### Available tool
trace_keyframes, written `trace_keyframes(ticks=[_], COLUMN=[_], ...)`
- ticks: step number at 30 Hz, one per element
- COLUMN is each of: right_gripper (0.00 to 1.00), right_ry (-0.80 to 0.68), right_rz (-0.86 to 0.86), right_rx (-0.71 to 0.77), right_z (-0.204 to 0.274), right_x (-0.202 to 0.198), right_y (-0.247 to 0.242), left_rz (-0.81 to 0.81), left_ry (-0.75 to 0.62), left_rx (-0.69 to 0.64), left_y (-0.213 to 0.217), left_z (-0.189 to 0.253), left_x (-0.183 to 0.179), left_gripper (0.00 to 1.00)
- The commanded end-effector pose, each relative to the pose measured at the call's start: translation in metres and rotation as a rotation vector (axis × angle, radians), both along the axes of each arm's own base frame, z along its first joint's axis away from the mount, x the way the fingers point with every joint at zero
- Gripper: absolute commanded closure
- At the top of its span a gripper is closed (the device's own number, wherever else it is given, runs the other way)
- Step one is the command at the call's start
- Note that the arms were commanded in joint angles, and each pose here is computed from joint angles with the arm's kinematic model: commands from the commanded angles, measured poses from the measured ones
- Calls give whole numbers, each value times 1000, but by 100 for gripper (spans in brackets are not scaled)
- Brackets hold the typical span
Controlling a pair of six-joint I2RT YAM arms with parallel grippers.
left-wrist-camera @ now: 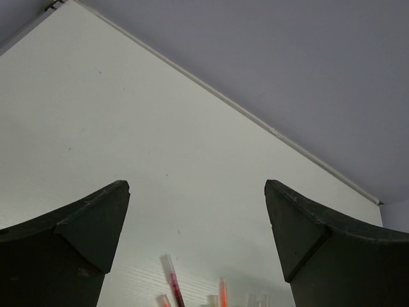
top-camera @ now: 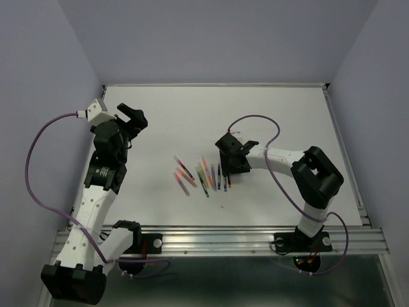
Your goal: Open the pen caps
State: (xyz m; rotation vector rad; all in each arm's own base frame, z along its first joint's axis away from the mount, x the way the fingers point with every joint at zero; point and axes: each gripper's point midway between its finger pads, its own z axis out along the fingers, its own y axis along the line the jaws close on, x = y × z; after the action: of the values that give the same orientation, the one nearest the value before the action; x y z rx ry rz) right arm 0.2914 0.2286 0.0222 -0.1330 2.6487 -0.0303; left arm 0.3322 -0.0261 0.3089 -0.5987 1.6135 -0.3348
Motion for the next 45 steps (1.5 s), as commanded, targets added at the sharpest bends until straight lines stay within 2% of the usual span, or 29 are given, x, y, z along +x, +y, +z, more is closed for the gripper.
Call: trace_keyframes(ticks=[1, 7, 13, 16, 19, 20, 26, 27, 29, 30, 34, 36, 37, 39, 40, 42, 43, 45], right_gripper=[40, 48, 64, 68, 78, 85, 99, 99, 99, 99, 99, 99, 99, 99, 99, 99, 99, 99], right_ry=[98, 128, 178, 186, 188, 184, 120, 103, 15, -8, -159, -206, -239, -265, -296, -330, -362, -378], right_rz=[19, 13, 0, -6, -3, -5, 18, 40, 75, 93, 237, 312, 396, 486, 567, 657, 739, 787], right_rx=[-70, -83, -86, -94, -102, -101, -117, -130, -147, -136, -1, 75, 195, 313, 433, 546, 647, 714], right_z=[-27, -37, -47, -49, -49, -49, -37, -33, -15, -7, 43, 64, 86, 106, 127, 148, 170, 187], right_x=[-28, -39, -59, -64, -66, -66, -51, -47, -29, -24, 2, 10, 4, -1, -10, -20, -31, -37], right_y=[-16, -24, -35, -40, -43, -43, -42, -43, -42, -38, -8, 1, 22, 35, 51, 66, 80, 90], left_rz=[18, 24, 25, 24, 16, 14, -23, -40, -175, -175, -470, -561, -646, -725, -769, -806, -843, -882], left_ry=[-29, -30, -32, -31, -23, -21, -27, -25, -41, -57, -121, -123, -131, -155, -173, -173, -185, -188], left_rx=[5, 2, -2, -4, -4, -4, -9, -11, -23, -24, -57, -80, -92, -106, -109, -114, -114, -121], left_y=[4, 5, 5, 5, 3, 3, -4, -7, -31, -31, -83, -99, -113, -128, -135, -143, -153, -163], left_z=[8, 9, 11, 10, 8, 7, 9, 7, 7, 10, 17, 11, 11, 12, 15, 13, 16, 16], left_x=[-1, -2, -3, -3, -2, -2, -1, 0, 1, 2, -1, -3, -9, -13, -17, -19, -23, -26], left_gripper=[1, 1, 1, 1, 1, 1, 1, 1, 1, 1, 1, 1, 1, 1, 1, 1, 1, 1])
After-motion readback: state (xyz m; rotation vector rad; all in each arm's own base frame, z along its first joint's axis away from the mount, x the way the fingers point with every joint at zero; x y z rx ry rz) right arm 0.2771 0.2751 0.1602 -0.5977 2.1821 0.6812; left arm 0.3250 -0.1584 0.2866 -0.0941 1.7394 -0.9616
